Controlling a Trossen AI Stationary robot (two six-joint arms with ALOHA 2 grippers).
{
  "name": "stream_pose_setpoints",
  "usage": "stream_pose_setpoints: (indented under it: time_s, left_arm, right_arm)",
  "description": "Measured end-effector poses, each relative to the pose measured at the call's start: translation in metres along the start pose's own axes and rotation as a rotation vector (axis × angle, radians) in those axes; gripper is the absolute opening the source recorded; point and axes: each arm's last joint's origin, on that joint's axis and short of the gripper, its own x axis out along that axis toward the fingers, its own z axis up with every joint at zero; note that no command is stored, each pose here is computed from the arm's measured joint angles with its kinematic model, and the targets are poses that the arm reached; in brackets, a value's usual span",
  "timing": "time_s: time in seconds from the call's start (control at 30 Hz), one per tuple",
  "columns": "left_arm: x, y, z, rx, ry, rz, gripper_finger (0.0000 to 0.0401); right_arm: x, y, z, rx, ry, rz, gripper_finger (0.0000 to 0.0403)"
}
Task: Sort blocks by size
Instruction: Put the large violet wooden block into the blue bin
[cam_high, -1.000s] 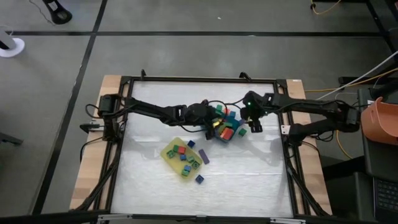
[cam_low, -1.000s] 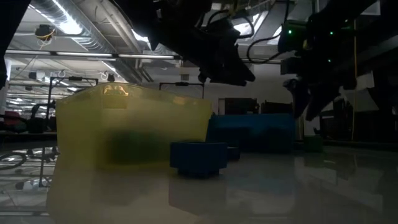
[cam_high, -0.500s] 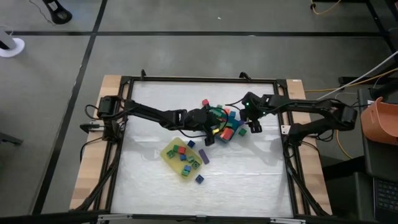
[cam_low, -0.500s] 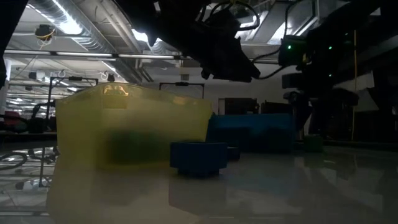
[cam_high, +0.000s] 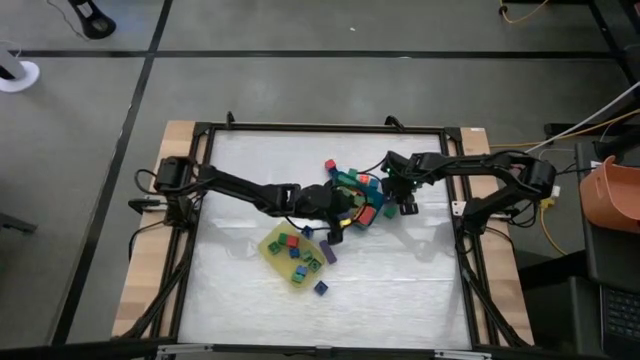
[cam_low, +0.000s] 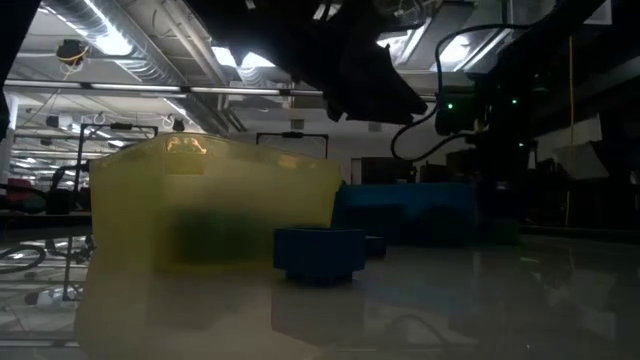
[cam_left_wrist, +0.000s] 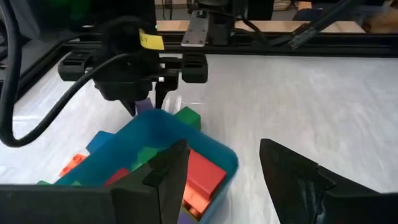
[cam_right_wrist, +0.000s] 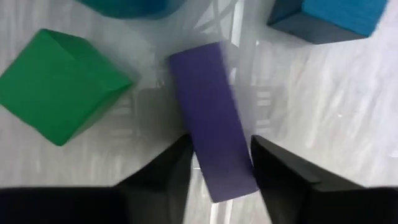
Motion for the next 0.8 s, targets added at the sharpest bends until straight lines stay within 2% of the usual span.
stream_pose_setpoints:
  time_s: [0.17, 0.37, 0.57, 0.7, 0.8]
  left_arm:
    - [-0.009, -0.002, 0.005, 0.007, 0.021, -0.007, 0.0186]
    - [-0.034, 0.002, 0.017, 0.013, 0.076, -0.005, 0.0186]
    - [-0.053, 0.004, 0.023, -0.003, 0.135, 0.002, 0.0186]
    - [-0.057, 0.012, 0.024, -0.109, 0.150, 0.049, 0.0186]
    - [-0.057, 0.023, 0.024, -0.178, 0.152, 0.096, 0.0186]
  right_arm:
    - [-0.006, -0.003, 0.004, 0.030, 0.034, -0.006, 0.0094]
    - [-0.034, -0.012, 0.014, 0.038, 0.125, -0.029, 0.0094]
    - [-0.076, -0.024, 0.028, 0.049, 0.220, -0.128, 0.0106]
    - [-0.105, -0.027, 0.045, 0.071, 0.166, -0.172, 0.0111]
    - [-0.121, -0.022, 0.062, 0.058, 0.059, -0.168, 0.0103]
